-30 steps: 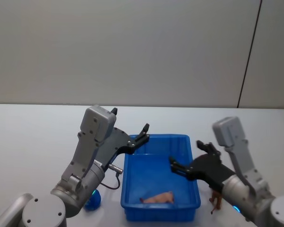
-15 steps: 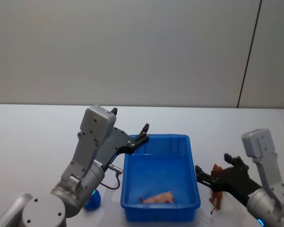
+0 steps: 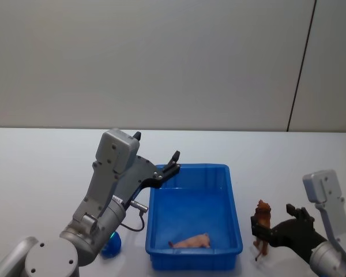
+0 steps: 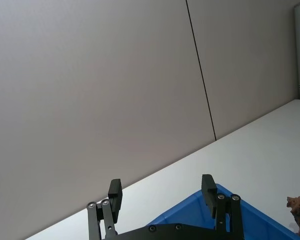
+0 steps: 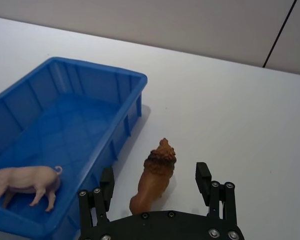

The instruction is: Pick up the two dolls from the table and place them into the box.

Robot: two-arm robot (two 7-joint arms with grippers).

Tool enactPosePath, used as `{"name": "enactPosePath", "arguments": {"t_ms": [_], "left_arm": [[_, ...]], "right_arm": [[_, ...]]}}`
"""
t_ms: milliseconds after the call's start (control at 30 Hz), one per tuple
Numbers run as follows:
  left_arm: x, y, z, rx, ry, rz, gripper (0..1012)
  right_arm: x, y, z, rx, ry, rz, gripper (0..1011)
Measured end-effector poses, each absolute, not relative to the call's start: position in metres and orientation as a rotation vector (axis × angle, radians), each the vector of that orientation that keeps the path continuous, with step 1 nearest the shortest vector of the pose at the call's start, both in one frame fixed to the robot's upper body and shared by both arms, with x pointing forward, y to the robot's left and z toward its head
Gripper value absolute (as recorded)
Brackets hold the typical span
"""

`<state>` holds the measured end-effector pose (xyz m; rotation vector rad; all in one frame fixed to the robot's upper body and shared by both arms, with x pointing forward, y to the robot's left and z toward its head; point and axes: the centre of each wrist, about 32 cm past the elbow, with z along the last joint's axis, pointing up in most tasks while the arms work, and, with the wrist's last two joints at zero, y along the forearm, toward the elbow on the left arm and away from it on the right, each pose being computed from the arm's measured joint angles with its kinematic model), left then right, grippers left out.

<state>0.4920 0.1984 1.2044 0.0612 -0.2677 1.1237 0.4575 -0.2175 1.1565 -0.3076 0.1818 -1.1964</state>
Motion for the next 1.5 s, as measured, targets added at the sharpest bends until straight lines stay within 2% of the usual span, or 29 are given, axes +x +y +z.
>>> {"name": "enactPosePath", "arguments": {"t_ms": [733,933,1067,1100,1200,1267,1400,1467,1500], "left_arm": [[0.492,0.198,1.204,0.061,-0.268,1.124,1001],[0.492,0.198,1.204,0.061,-0.268,1.124,1001],[0.492,0.198,1.204,0.061,-0.268,1.124,1001],[0.492,0.198,1.204,0.061,-0.268,1.124,1001],[0.492,0.198,1.204,0.061,-0.268,1.124,1001],[0.492,0.198,1.204,0.061,-0.268,1.124,1001],[0.492,0.198,1.204,0.061,-0.268,1.124,1001],[0.492,0.198,1.204,0.061,-0.268,1.124,1001],[0.492,0.198,1.204,0.061,-0.268,1.124,1001]], "right_arm": [[0.469,-0.214,1.134,-0.364,0.292,-1.193,994],[0.471,-0.211,1.129,-0.371,0.316,-1.188,821],[0.472,-0.21,1.127,-0.373,0.325,-1.186,756],[0.472,-0.21,1.127,-0.374,0.326,-1.186,691],[0.472,-0.209,1.126,-0.375,0.33,-1.185,591],[0.472,-0.209,1.126,-0.375,0.331,-1.185,560],[0.472,-0.209,1.126,-0.374,0.33,-1.188,429],[0.471,-0.209,1.126,-0.369,0.324,-1.196,332],[0.471,-0.209,1.126,-0.366,0.321,-1.199,332]]}}
